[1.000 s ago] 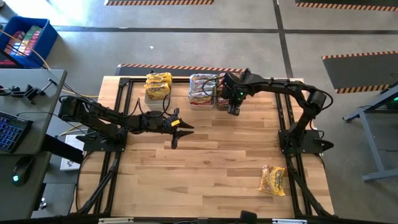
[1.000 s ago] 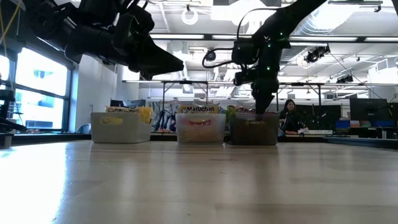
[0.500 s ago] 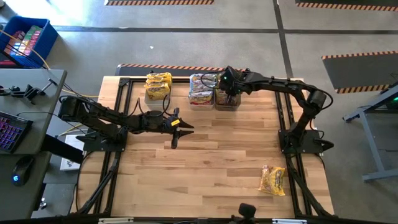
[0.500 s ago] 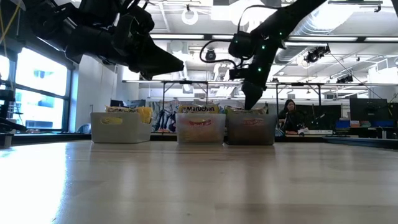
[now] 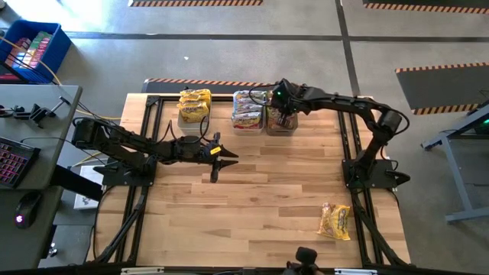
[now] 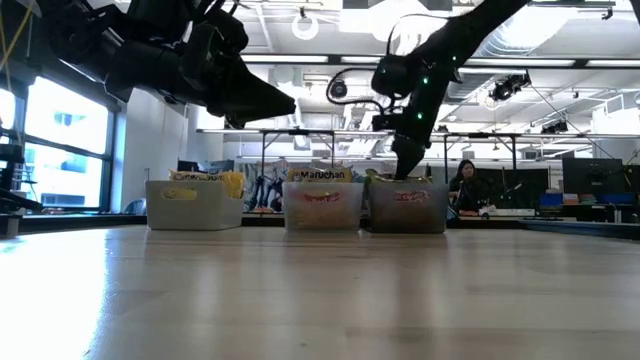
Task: Sort Maruchan noodles
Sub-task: Adjust the green noodle packs on the transparent black bin, then put the yellow noodle pack into the gray bin
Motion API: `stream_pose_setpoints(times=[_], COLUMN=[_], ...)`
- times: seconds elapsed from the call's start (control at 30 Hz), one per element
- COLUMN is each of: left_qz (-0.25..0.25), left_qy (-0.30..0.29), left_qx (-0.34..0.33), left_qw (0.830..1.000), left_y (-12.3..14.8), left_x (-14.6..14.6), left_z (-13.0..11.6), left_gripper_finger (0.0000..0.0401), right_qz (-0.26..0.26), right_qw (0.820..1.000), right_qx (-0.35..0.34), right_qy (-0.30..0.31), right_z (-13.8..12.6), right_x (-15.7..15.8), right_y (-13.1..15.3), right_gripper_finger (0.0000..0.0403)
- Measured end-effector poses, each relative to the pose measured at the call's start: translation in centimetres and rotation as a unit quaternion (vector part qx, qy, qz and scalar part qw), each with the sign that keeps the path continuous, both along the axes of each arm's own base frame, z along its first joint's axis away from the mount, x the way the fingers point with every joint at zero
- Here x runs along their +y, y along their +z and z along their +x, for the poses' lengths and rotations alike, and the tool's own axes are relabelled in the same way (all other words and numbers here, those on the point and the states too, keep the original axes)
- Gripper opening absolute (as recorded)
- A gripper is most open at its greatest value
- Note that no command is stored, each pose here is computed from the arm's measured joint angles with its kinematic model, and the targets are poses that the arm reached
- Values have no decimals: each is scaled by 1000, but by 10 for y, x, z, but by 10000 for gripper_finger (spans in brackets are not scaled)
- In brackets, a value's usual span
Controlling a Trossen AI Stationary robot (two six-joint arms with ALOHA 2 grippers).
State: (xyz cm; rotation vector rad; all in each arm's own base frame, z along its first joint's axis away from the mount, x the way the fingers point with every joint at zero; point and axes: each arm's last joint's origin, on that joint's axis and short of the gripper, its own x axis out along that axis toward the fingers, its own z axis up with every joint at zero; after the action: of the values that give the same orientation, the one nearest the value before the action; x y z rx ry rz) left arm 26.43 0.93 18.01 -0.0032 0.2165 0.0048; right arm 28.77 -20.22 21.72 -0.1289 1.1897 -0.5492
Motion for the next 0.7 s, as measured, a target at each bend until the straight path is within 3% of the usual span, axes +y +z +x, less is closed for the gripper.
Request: stream_pose_setpoints(times=[0.27,0.43,0.7], left_qz=[0,0,0], left_qy=[0,-1,-24], left_qx=[0,2,-1], left_qw=[1000,1000,1000], left_y=[0,0,0], left_x=[0,0,-13], left_z=[0,0,0], left_gripper_finger=[87,87,87], right_qz=[-47,43,135], right_qw=[999,998,986], right_qx=[-5,-4,58], right_qy=[5,-40,-75], right_z=[-8,-35,-57], right_x=[42,110,232], right_y=[52,78,76], right_gripper_finger=[0,0,0])
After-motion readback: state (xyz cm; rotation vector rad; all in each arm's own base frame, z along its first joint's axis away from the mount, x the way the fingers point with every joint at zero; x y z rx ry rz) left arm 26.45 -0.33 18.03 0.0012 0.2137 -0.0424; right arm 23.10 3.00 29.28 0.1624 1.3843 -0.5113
